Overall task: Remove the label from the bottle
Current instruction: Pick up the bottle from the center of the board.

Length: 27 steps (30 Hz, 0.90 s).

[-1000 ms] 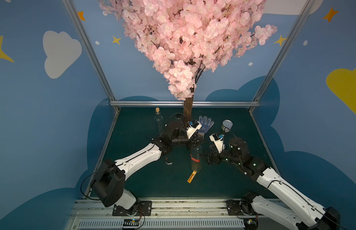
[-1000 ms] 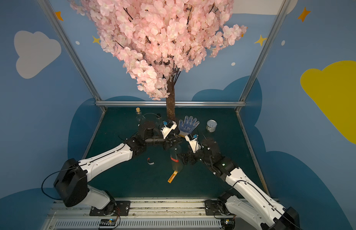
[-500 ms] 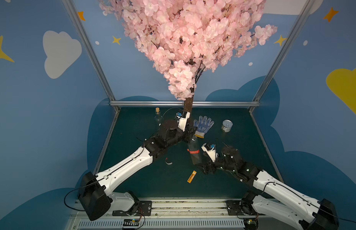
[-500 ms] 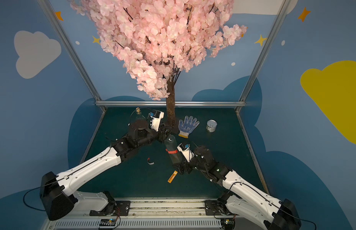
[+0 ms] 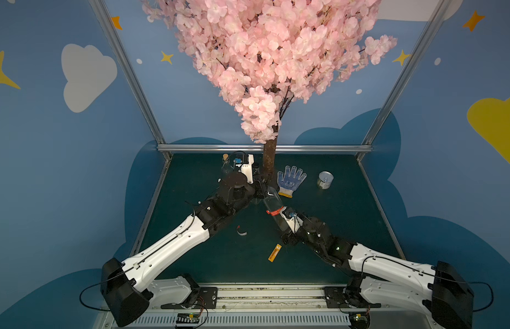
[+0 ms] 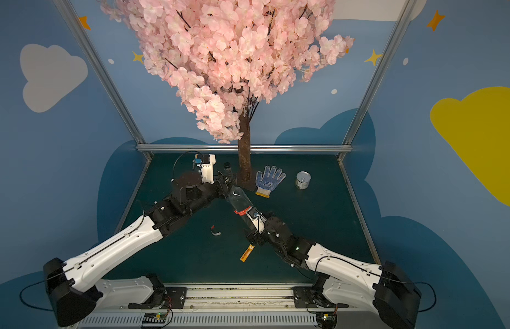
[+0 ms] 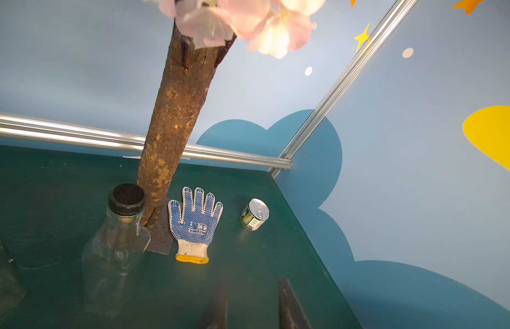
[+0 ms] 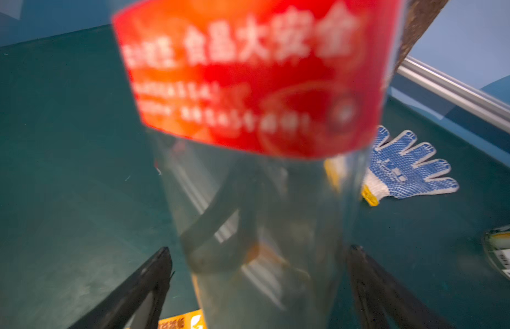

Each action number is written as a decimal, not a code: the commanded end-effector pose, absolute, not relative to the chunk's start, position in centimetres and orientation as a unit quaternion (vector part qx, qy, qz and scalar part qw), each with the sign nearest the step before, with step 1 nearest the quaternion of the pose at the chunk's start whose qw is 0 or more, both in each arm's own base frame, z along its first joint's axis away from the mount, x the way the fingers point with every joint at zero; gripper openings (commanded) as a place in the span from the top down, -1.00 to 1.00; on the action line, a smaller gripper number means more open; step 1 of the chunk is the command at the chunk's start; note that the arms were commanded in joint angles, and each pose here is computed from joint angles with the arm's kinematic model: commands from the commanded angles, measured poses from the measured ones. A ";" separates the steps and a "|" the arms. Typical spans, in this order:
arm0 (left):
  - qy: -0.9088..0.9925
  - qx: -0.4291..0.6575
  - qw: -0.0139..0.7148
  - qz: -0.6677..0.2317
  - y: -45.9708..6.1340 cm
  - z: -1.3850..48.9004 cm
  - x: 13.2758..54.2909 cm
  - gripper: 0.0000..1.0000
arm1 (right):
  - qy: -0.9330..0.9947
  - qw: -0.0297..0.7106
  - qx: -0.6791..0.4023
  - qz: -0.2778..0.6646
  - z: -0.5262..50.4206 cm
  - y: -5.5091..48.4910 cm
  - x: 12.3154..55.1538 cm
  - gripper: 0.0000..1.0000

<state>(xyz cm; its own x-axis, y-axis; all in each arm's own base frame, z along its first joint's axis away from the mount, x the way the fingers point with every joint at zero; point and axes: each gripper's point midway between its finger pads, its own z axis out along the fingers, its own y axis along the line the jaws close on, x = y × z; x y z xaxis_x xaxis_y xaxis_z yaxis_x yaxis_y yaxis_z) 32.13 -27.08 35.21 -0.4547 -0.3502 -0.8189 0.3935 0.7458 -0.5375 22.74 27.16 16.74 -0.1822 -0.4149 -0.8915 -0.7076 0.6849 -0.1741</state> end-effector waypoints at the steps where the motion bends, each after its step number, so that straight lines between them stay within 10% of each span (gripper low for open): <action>1: 0.741 -0.016 0.540 -0.399 -26.6 38.6 31.5 0.95 | 0.729 0.580 -0.343 0.119 20.1 27.4 24.4 -0.90; 12: 0.739 -0.022 0.530 -0.415 -26.9 38.5 31.4 0.95 | 0.715 0.607 -0.332 0.097 21.2 27.3 25.3 -0.53; 27: 0.736 -0.003 0.516 -0.439 -27.8 37.6 31.4 0.94 | 0.716 0.594 -0.349 0.116 21.3 27.5 24.5 0.91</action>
<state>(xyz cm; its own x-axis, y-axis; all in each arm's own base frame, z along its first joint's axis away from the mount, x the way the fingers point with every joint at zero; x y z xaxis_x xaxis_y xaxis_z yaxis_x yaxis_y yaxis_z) 32.23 -26.81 35.00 -0.4789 -0.4322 -0.7641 0.3586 0.6982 -0.6197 24.39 27.27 18.94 -0.0509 -0.4432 -0.8950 -0.6387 0.7034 -0.3120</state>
